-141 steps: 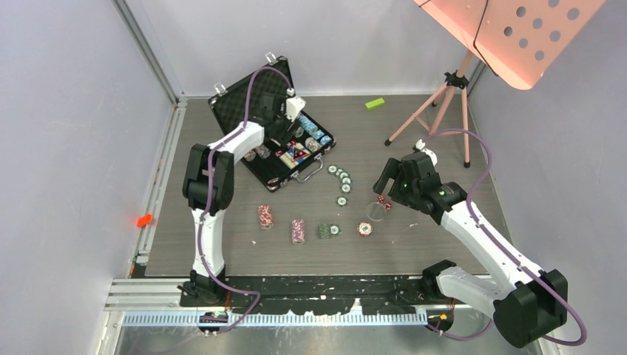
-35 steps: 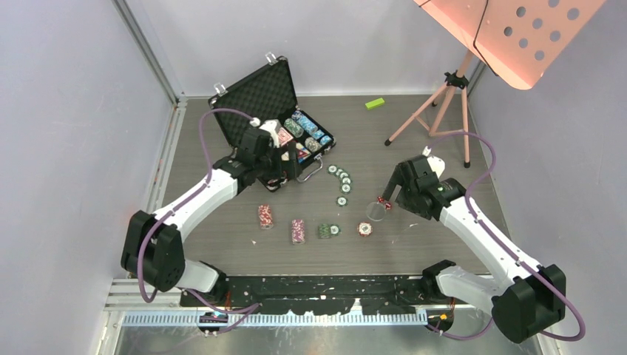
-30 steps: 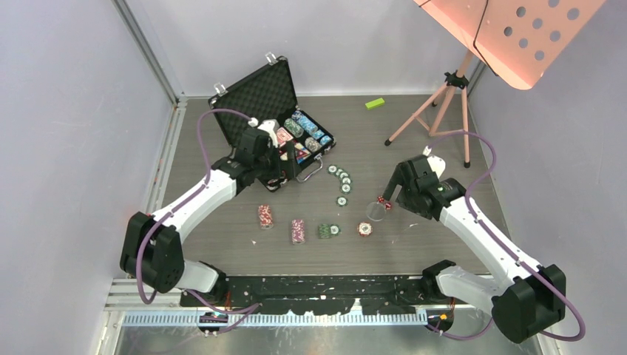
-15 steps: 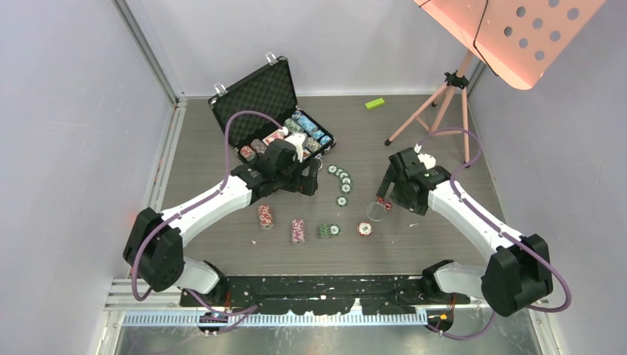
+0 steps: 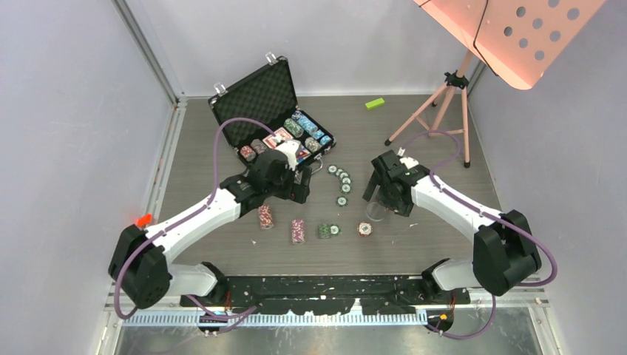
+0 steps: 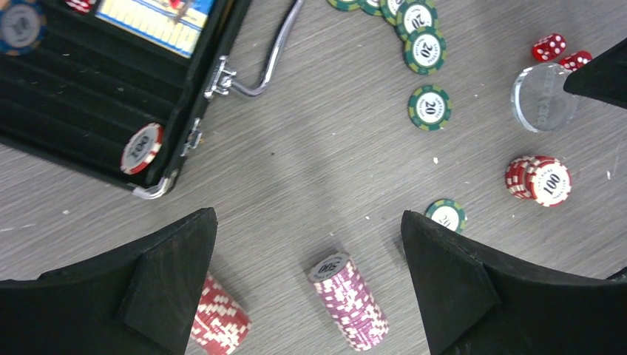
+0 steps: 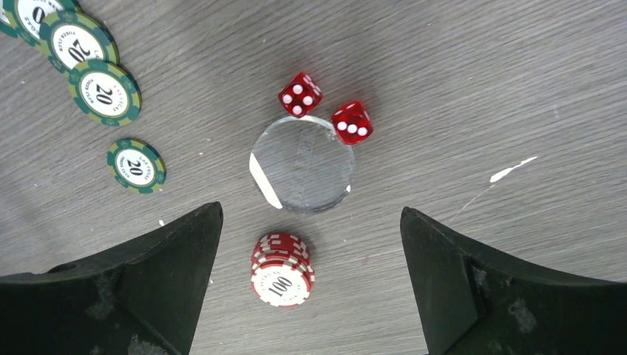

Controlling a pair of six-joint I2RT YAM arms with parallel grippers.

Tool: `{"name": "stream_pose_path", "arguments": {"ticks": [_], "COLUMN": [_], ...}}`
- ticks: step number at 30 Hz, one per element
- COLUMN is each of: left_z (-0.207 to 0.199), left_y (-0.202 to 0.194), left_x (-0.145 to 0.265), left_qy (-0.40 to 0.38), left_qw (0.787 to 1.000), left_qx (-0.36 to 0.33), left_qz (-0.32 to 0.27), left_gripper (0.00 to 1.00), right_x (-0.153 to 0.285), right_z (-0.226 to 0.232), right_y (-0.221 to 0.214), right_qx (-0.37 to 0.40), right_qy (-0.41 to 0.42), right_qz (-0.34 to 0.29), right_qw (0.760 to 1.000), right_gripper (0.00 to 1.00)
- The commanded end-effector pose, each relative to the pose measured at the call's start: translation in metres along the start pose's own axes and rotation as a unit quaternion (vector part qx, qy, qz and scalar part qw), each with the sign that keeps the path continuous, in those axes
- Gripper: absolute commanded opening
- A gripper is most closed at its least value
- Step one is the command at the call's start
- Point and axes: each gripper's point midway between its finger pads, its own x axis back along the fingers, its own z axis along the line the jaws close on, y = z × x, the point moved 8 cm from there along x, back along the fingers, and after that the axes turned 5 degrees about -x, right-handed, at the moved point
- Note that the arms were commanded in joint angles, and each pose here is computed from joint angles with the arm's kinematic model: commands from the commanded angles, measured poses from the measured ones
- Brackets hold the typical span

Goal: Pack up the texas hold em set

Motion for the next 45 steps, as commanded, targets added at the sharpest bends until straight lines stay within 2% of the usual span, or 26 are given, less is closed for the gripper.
{"name": "stream_pose_path", "arguments": {"ticks": [1,6,12,14,15,17,25,30,45], "left_z": [0.012,0.021,0.027,0.022,0.016,0.008,-0.031,-0.041,-0.045], "left_y": [0.01,0.003,-0.003,-0.005,-0.005,-0.005,-0.007,-0.007,-0.005], "left_x": [0.018,0.027,0.031,0.031,0.031,0.031,0.025,0.025,0.013], "left_qy": [0.049,0.086,0.11,0.077,0.045,0.024,-0.042,-0.085,-0.09], "left_qw": [0.996,0.991,0.989,0.993,0.995,0.996,0.992,0.986,0.987], "left_qx": [-0.001,0.022,0.015,0.002,-0.012,-0.028,-0.097,-0.12,-0.122], "left_qz": [-0.073,-0.099,-0.094,-0.089,-0.084,-0.081,-0.065,-0.082,-0.059], "left_gripper": [1.0,1.0,1.0,1.0,0.95,0.92,0.97,1.0,0.99], "right_x": [-0.003,-0.015,-0.024,-0.025,-0.026,-0.026,-0.031,-0.037,-0.048], "right_z": [0.017,0.02,0.024,0.026,0.027,0.028,0.024,0.025,0.022], "right_y": [0.002,-0.004,-0.008,-0.009,-0.01,-0.011,-0.013,-0.016,-0.022], "right_qx": [-0.025,-0.035,-0.036,-0.034,-0.032,-0.027,-0.021,-0.018,-0.009], "right_qy": [0.013,0.005,0.0,0.002,0.002,0.003,-0.014,-0.01,-0.018], "right_qz": [-0.017,-0.005,-0.01,-0.005,-0.002,0.0,-0.003,0.001,0.009], "right_qw": [0.999,0.999,0.999,0.999,0.999,1.0,1.0,1.0,1.0], "right_gripper": [0.97,0.95,0.93,0.93,0.93,0.93,0.93,0.93,0.92]}}
